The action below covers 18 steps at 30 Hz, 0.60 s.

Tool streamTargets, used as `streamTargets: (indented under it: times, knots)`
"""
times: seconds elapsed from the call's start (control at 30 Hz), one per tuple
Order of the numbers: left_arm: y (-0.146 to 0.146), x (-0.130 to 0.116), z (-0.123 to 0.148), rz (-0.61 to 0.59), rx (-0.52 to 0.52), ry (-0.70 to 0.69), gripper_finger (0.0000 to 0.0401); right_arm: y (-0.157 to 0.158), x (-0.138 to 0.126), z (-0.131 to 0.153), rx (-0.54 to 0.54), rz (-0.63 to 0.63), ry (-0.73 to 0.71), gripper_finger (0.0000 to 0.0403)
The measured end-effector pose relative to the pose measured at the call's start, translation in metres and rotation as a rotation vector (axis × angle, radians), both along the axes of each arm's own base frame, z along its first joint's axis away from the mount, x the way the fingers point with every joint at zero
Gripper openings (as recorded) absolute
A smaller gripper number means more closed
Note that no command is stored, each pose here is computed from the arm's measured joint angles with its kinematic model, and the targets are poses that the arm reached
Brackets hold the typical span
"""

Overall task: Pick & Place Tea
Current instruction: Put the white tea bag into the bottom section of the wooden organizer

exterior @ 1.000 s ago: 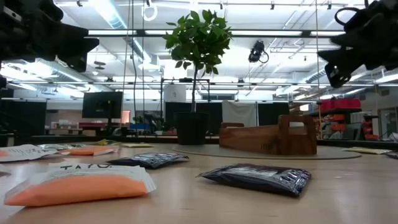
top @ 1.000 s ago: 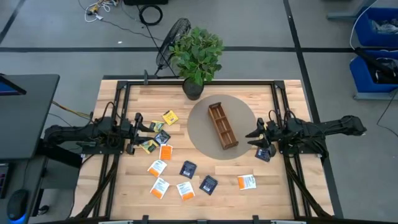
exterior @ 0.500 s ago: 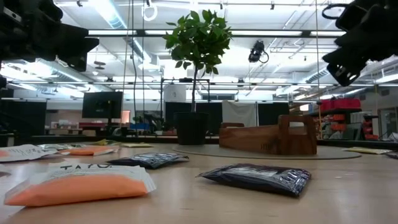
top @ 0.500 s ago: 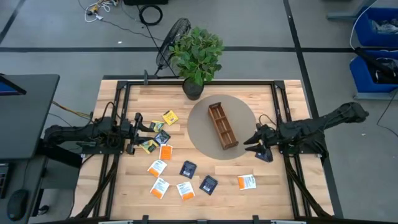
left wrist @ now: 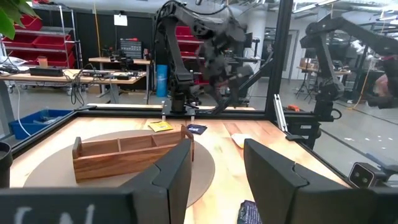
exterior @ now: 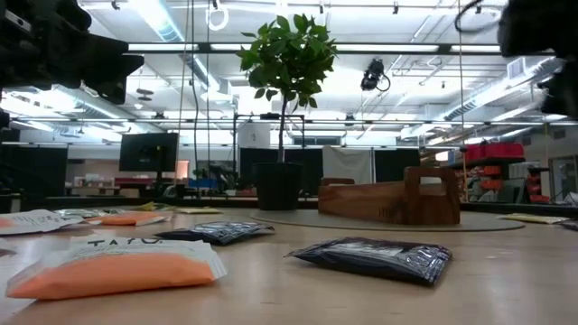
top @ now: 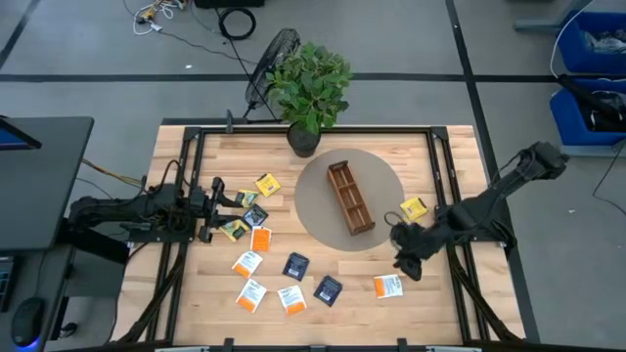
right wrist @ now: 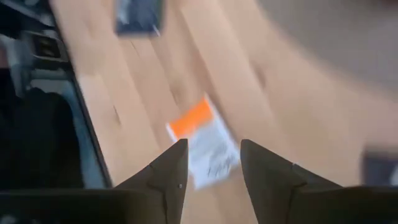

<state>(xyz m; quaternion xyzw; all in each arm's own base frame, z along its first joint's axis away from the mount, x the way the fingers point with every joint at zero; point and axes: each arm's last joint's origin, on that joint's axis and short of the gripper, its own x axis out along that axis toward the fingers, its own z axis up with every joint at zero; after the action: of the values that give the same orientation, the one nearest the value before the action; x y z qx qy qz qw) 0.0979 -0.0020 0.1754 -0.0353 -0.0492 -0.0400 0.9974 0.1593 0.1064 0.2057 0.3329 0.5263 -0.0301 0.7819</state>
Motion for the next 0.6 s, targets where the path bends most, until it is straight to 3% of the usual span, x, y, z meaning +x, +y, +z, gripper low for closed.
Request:
streamTargets:
  times: [0.1, 0.23, 0.6]
  knots:
    - [0.000, 0.000, 0.000, 0.000, 0.000, 0.000, 0.0151, 0.011, 0.000, -0.011, 0.066, -0.061, 0.132, 0.0157]
    - [0.000, 0.000, 0.000, 0.000, -0.001, 0.000, 0.0151, 0.022, -0.002, -0.025, 0.076, -0.117, 0.246, 0.0157]
    - [0.000, 0.000, 0.000, 0.000, -0.001, 0.001, 0.0151, 0.035, 0.001, -0.047, 0.001, -0.161, 0.297, 0.0157]
